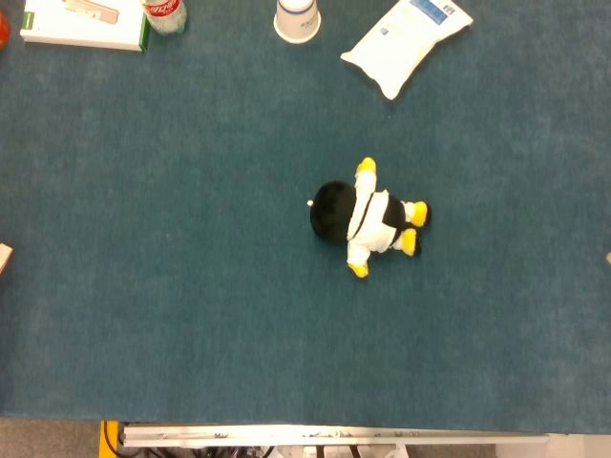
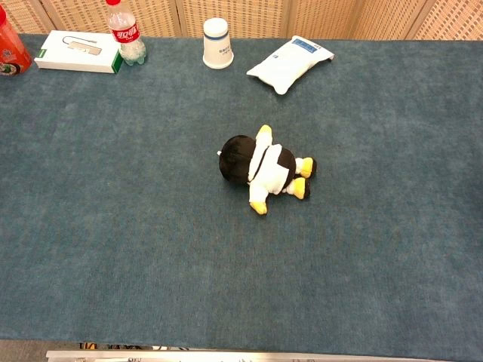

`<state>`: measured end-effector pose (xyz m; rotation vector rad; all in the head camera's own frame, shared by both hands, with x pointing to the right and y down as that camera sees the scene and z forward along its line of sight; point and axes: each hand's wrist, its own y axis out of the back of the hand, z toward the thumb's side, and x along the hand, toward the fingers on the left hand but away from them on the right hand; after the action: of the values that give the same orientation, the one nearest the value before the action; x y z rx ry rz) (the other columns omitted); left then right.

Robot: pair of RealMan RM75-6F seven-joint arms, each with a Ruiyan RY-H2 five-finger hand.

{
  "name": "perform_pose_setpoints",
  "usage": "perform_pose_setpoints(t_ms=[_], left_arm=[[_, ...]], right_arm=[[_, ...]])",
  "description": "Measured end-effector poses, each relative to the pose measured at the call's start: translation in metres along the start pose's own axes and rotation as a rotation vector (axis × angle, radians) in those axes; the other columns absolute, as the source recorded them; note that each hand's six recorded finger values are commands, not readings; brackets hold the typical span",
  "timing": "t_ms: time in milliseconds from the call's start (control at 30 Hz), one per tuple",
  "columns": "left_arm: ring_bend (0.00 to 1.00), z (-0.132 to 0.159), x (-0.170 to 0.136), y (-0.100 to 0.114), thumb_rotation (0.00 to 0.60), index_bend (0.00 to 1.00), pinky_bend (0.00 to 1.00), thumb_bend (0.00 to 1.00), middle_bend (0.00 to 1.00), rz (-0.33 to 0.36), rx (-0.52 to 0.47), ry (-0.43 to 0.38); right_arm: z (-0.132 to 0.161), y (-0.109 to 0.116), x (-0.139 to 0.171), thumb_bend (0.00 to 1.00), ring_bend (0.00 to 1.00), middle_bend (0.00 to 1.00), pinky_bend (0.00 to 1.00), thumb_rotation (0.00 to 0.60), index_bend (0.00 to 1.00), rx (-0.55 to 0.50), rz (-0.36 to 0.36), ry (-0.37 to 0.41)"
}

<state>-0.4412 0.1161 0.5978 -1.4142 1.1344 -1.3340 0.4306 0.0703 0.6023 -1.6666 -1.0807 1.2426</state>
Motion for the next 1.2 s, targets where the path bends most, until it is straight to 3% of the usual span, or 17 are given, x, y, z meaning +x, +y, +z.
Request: perform_pose_setpoints(t_ms=[567, 733, 900, 1000, 1033, 1133, 1200], left_arm=[[0.19, 0.001, -0.004, 0.002, 0.6, 0.19, 0.18, 0.34, 0.24, -0.001, -0.01, -0.001], [0.19, 0.0, -0.004, 0.002, 0.6, 0.19, 0.18, 0.34, 0.24, -0.003, -0.012, 0.001], [0.19, 0.002, -0.004, 0.001, 0.6, 0.19, 0.18, 0.34, 0.24, -0.008, -0.012, -0.003], [0.19, 0.003, -0.004, 0.001, 0.6, 0.19, 0.18, 0.34, 0.24, -0.011, -0.012, -0.006], [0.19, 0.003, -0.005, 0.001, 0.6, 0.19, 0.18, 0.34, 0.24, -0.011, -0.012, -0.004], [0.19, 0.002, -0.006, 0.001, 0.6, 0.19, 0.18, 0.34, 0.24, -0.01, -0.011, 0.001], [0.19, 0.001, -0.006, 0.001, 0.6, 0.19, 0.18, 0.34, 0.24, -0.012, -0.01, 0.002]], right_arm=[[0.013, 0.004, -0.004, 0.07, 0.11, 0.17, 0.2, 0.6, 0.15, 0.005, 0.038, 0.058], [0.022, 0.003, -0.009, 0.08, 0.08, 0.14, 0.19, 0.6, 0.1, 0.04, 0.08, 0.1], [0.037, -0.003, -0.017, 0.33, 0.0, 0.05, 0.09, 0.6, 0.0, 0.095, 0.158, 0.165], [0.051, -0.01, -0.023, 0.41, 0.0, 0.01, 0.01, 0.589, 0.0, 0.123, 0.227, 0.213], [0.056, -0.013, -0.026, 0.39, 0.0, 0.0, 0.0, 0.573, 0.0, 0.132, 0.257, 0.233], [0.074, -0.02, -0.035, 0.05, 0.0, 0.0, 0.0, 0.527, 0.0, 0.148, 0.322, 0.286], [0.086, -0.024, -0.041, 0.0, 0.0, 0.0, 0.0, 0.492, 0.0, 0.154, 0.346, 0.315]])
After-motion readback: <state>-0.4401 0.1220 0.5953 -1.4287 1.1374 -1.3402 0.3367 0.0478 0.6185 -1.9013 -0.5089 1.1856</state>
